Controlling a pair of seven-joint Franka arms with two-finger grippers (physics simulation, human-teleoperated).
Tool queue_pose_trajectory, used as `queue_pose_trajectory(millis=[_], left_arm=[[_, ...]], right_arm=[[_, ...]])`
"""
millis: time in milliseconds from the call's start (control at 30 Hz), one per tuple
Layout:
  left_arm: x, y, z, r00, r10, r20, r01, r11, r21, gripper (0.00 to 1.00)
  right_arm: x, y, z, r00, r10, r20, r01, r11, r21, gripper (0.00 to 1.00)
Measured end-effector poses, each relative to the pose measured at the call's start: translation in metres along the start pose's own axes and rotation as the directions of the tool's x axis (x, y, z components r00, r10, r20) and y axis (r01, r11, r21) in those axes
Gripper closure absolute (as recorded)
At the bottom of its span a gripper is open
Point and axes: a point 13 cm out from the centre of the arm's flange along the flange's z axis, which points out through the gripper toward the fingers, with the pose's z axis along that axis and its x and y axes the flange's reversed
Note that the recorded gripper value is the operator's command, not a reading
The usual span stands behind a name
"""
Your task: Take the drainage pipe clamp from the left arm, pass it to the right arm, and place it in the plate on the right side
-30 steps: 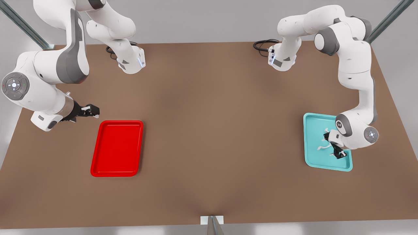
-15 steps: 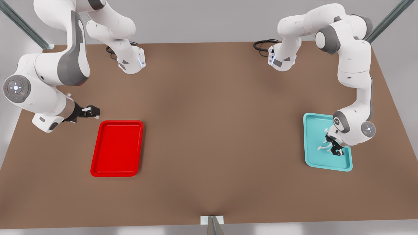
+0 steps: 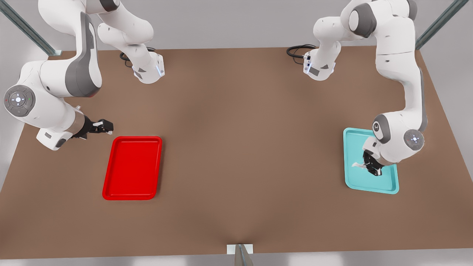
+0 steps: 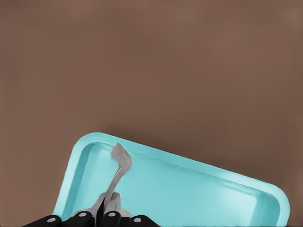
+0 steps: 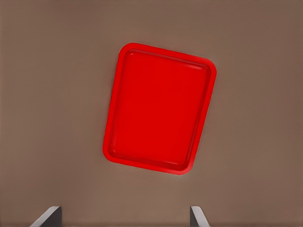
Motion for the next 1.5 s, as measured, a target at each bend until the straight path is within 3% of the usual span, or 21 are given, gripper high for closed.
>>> queue_pose_trajectory(millis=[100, 167, 267, 367, 467, 567, 667, 867, 967, 1133, 1500], left_arm=[[-0.106, 0.023, -0.044, 0.999, -0.044, -0.008, 0.044, 0.999, -0.027, 0.79], [-0.212, 0.015, -0.053, 0.998, -0.067, -0.015, 0.067, 0.998, -0.018, 0.79], [-0.337, -0.007, -0.058, 0.976, -0.215, 0.029, 0.215, 0.976, 0.025, 0.79], [-0.421, -0.053, -0.053, 0.908, -0.418, 0.037, 0.412, 0.905, 0.101, 0.79], [-0.469, -0.094, -0.052, 0.786, -0.618, 0.004, 0.610, 0.777, 0.154, 0.79], [-0.493, -0.116, -0.039, 0.619, -0.783, -0.050, 0.778, 0.604, 0.172, 0.79], [-0.503, -0.121, -0.036, 0.434, -0.898, -0.078, 0.894, 0.417, 0.165, 0.79], [-0.509, -0.116, -0.038, 0.102, -0.989, -0.105, 0.985, 0.086, 0.150, 0.79], [-0.512, -0.118, -0.038, 0.044, -0.993, -0.114, 0.989, 0.027, 0.147, 0.79], [-0.526, -0.131, -0.037, 0.028, -0.992, -0.127, 0.988, 0.008, 0.155, 0.79], [-0.535, -0.138, -0.041, -0.071, -0.988, -0.140, 0.985, -0.091, 0.148, 0.79]], right_arm=[[0.000, 0.000, 0.000, 1.000, 0.000, 0.000, 0.000, 1.000, -0.001, 0.00], [0.000, 0.000, 0.000, 1.000, -0.001, 0.000, 0.001, 1.000, -0.002, 0.00], [0.000, 0.001, 0.001, 1.000, -0.001, -0.001, 0.001, 1.000, -0.002, 0.00], [-0.001, 0.000, 0.002, 1.000, -0.001, -0.003, 0.001, 1.000, -0.002, 0.00], [-0.002, 0.000, 0.003, 1.000, -0.002, -0.005, 0.002, 1.000, -0.003, 0.00], [-0.015, 0.012, 0.022, 0.999, -0.033, -0.032, 0.033, 0.999, -0.012, 0.00], [-0.047, 0.094, 0.050, 0.979, -0.195, -0.060, 0.194, 0.981, -0.026, 0.00], [-0.073, 0.242, 0.112, 0.887, -0.458, -0.062, 0.446, 0.883, -0.147, 0.00], [-0.068, 0.300, 0.131, 0.831, -0.556, -0.026, 0.547, 0.824, -0.148, 0.00], [-0.060, 0.362, 0.141, 0.731, -0.676, 0.092, 0.682, 0.727, -0.082, 0.01], [-0.062, 0.416, 0.169, 0.532, -0.764, 0.366, 0.804, 0.591, 0.065, 0.01]])
